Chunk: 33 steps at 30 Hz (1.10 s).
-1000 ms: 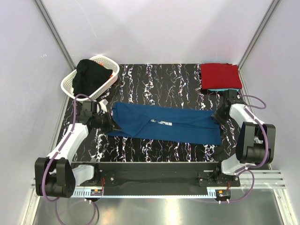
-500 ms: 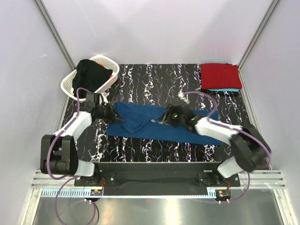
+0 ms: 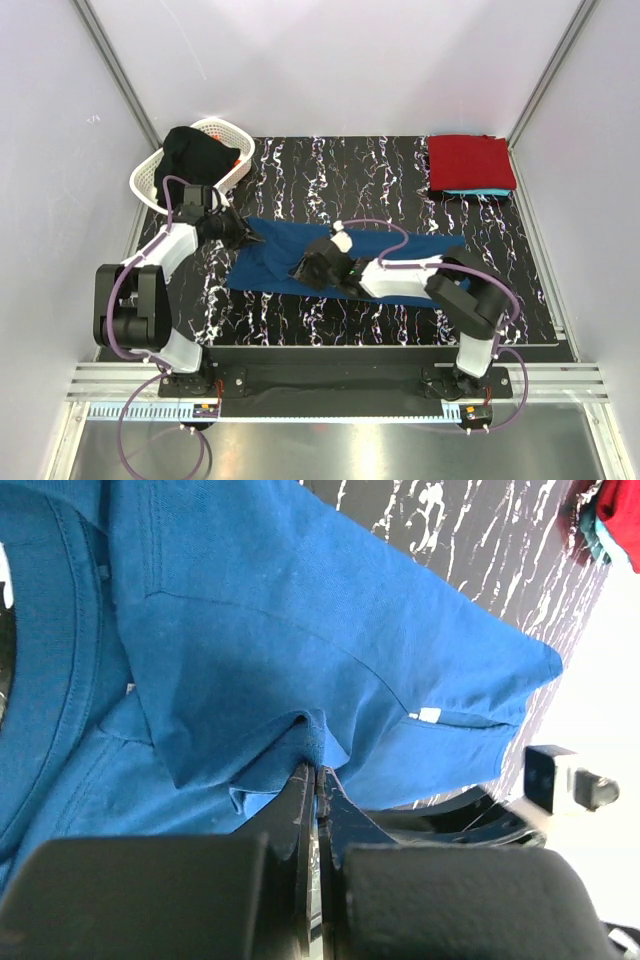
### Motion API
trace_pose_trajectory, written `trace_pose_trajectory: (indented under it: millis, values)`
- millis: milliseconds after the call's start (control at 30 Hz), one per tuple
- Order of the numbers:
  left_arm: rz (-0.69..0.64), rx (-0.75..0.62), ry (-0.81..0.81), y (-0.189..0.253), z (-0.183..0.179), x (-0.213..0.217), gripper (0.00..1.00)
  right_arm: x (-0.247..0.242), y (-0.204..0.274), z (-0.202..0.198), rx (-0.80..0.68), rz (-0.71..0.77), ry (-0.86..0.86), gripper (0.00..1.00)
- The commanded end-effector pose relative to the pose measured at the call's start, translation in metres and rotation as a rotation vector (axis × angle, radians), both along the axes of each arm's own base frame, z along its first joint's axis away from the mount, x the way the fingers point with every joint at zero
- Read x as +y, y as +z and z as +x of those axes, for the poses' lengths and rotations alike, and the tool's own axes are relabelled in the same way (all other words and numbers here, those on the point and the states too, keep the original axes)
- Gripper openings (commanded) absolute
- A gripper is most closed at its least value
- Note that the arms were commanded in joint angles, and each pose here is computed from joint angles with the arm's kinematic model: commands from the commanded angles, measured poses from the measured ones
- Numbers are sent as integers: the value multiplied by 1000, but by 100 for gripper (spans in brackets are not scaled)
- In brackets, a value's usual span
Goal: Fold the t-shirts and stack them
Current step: Fold the tshirt
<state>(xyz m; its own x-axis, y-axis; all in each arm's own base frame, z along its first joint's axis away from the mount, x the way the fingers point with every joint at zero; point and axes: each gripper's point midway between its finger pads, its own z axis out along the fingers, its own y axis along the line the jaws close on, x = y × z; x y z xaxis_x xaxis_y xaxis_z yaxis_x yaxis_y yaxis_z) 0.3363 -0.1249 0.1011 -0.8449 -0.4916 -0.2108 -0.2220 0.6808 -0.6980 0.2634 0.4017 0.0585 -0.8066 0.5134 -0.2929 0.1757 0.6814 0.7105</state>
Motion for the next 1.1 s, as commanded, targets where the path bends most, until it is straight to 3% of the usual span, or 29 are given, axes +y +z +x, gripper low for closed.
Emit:
trace_pose_trajectory:
  millis: [0,1067]
  values:
    - [-23,-63,-6,14,20,-1,0,29,15,16,-40,72,-72,38]
    - [12,-85,-8,7,42,4,0,23,-6,28,-35,-60,-150,40]
